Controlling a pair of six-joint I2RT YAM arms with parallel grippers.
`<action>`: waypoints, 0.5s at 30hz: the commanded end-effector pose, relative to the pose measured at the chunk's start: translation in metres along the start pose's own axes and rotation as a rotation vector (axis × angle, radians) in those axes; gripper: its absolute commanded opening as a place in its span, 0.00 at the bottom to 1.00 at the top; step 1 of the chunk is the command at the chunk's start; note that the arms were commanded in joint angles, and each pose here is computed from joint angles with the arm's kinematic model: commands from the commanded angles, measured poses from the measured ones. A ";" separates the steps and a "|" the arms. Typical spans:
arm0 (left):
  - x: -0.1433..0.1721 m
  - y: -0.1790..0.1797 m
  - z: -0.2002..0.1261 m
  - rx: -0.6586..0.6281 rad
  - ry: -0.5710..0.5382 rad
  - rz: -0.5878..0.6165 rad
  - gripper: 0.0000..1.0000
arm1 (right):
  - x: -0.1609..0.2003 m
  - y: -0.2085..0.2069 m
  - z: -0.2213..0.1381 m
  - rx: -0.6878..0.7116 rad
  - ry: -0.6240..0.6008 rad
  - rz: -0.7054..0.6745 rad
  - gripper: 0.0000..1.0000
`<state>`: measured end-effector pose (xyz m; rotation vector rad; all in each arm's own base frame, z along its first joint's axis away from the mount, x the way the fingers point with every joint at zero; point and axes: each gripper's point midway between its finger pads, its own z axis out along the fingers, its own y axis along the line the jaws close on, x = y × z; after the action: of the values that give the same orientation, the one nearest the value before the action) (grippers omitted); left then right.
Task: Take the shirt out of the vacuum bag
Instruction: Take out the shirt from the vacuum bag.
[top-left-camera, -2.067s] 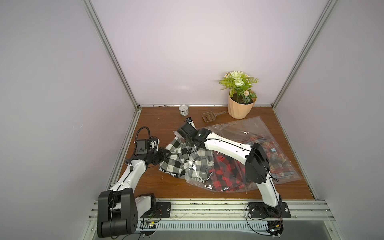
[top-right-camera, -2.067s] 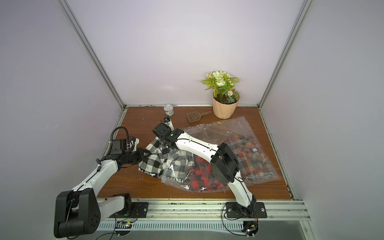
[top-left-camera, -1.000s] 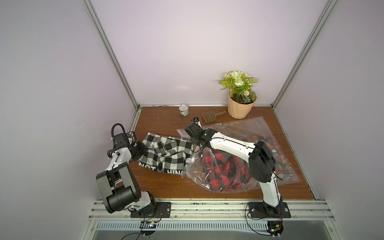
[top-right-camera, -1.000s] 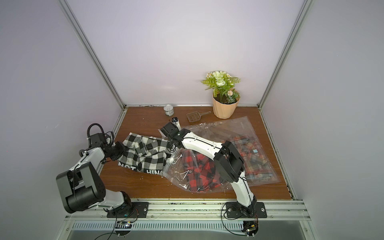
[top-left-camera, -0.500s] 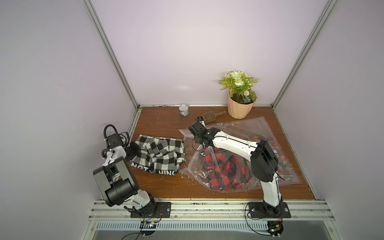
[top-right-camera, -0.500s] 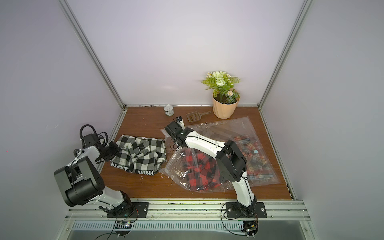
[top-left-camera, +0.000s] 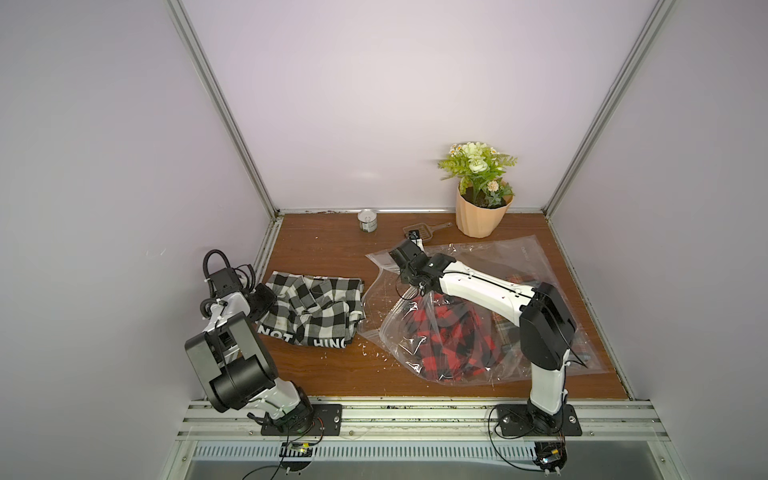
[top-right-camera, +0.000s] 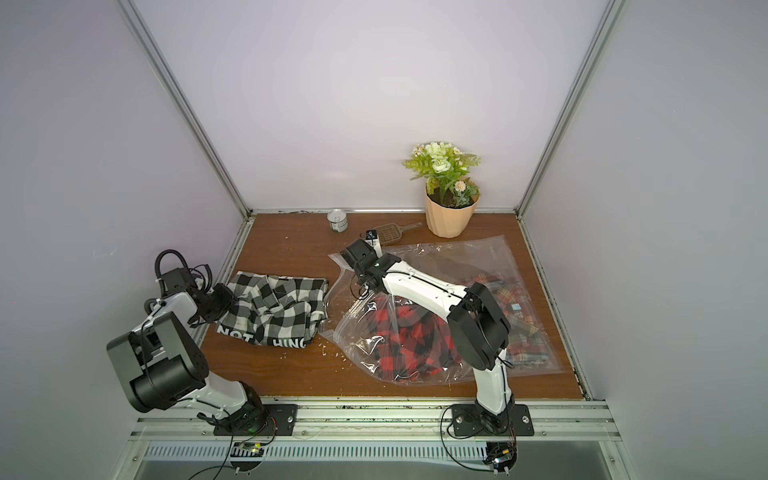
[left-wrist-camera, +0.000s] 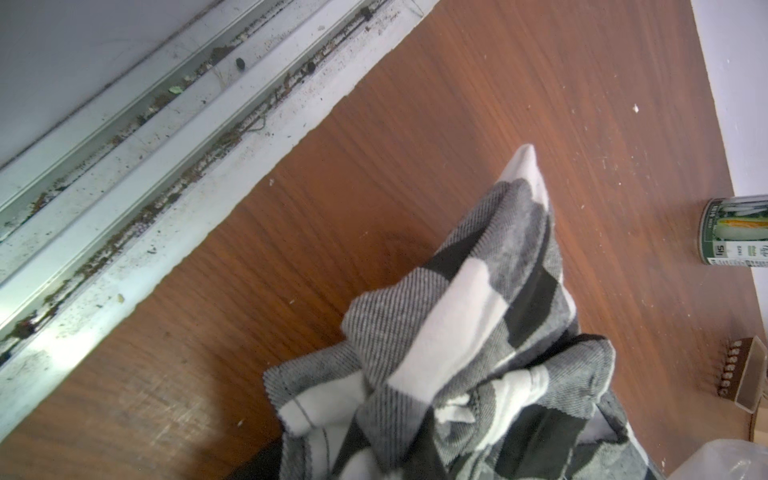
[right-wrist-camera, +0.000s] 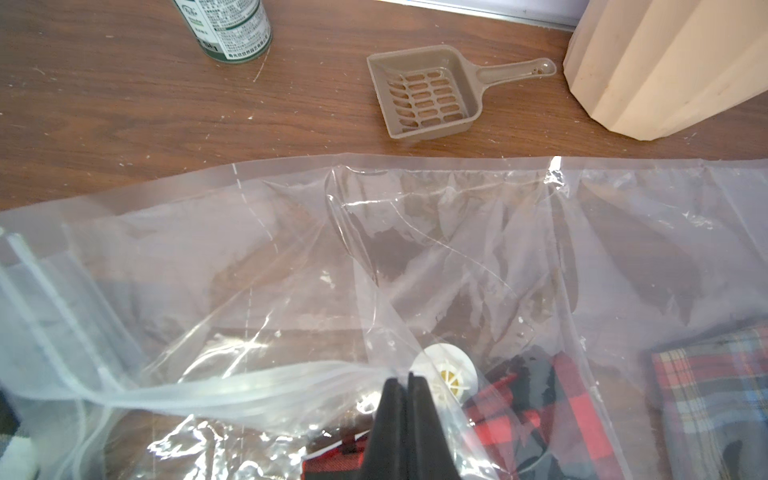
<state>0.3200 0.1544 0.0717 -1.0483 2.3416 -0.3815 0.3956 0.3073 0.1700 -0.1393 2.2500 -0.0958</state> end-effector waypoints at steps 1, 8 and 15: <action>-0.012 -0.006 -0.003 0.048 -0.042 -0.001 0.00 | -0.009 -0.019 -0.013 0.029 -0.025 0.034 0.00; -0.014 -0.055 -0.035 0.136 -0.112 0.064 0.57 | -0.001 -0.016 -0.012 0.000 -0.008 0.034 0.00; -0.043 -0.113 -0.112 0.123 -0.285 0.184 0.95 | 0.002 -0.015 -0.012 -0.013 -0.003 0.037 0.00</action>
<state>0.3513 0.1221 0.2034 -0.7861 2.1161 -0.3513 0.3902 0.2971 0.1632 -0.1291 2.2596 -0.0926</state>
